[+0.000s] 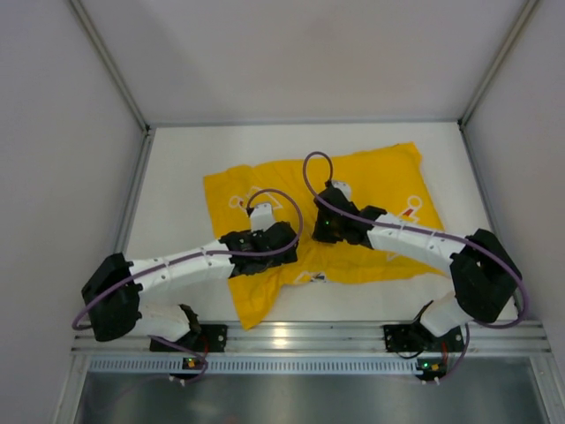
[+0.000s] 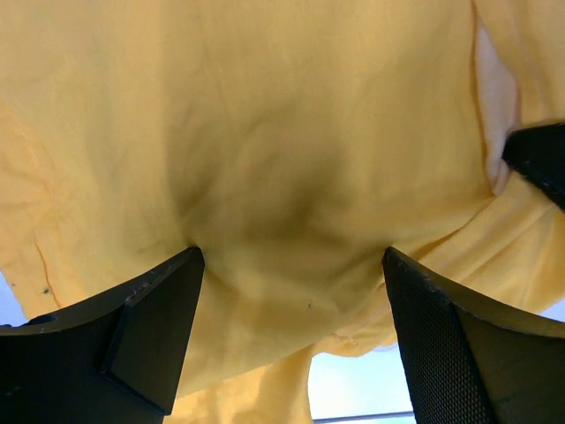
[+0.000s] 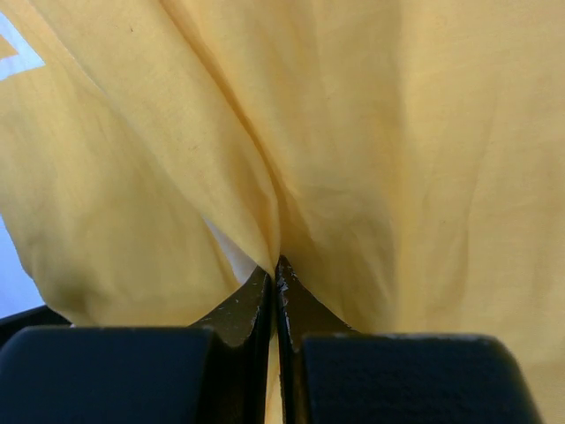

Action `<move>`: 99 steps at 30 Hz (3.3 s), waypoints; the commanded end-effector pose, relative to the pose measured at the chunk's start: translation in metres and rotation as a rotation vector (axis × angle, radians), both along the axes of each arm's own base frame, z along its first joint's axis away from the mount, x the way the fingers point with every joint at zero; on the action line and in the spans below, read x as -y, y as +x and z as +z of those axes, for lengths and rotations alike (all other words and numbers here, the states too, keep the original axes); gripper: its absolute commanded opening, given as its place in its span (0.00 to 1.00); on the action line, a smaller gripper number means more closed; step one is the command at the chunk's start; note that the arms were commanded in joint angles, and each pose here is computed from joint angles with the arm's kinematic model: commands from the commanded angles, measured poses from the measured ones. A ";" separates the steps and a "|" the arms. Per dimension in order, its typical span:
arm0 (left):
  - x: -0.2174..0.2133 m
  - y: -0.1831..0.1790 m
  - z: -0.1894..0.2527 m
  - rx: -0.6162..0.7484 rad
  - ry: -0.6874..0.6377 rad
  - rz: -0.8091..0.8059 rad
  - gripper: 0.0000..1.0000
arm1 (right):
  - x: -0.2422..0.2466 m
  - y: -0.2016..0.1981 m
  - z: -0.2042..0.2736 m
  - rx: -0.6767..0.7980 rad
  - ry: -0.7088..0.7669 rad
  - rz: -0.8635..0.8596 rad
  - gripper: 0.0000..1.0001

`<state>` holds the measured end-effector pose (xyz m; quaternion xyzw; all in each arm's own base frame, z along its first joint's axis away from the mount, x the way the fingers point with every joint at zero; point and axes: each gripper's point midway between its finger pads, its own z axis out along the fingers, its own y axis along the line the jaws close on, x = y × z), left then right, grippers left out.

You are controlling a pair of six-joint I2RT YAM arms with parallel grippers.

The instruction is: Remove the pillowcase from the pillow

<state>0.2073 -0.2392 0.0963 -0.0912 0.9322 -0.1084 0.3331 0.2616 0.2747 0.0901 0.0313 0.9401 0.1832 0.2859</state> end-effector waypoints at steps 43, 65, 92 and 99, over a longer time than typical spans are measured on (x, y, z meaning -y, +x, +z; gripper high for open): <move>-0.125 -0.031 0.031 0.235 -0.214 0.352 0.00 | 0.119 0.000 -0.047 0.000 -0.078 -0.290 0.00; -0.001 0.030 0.135 0.216 0.066 -0.015 0.90 | 0.044 -0.014 -0.034 -0.017 0.081 0.003 0.00; 0.017 0.048 0.008 0.058 0.383 -0.021 0.68 | 0.058 -0.014 -0.025 -0.004 0.165 -0.114 0.00; -0.012 0.036 0.024 0.104 0.341 0.035 0.00 | 0.068 -0.013 -0.038 -0.024 0.129 -0.140 0.00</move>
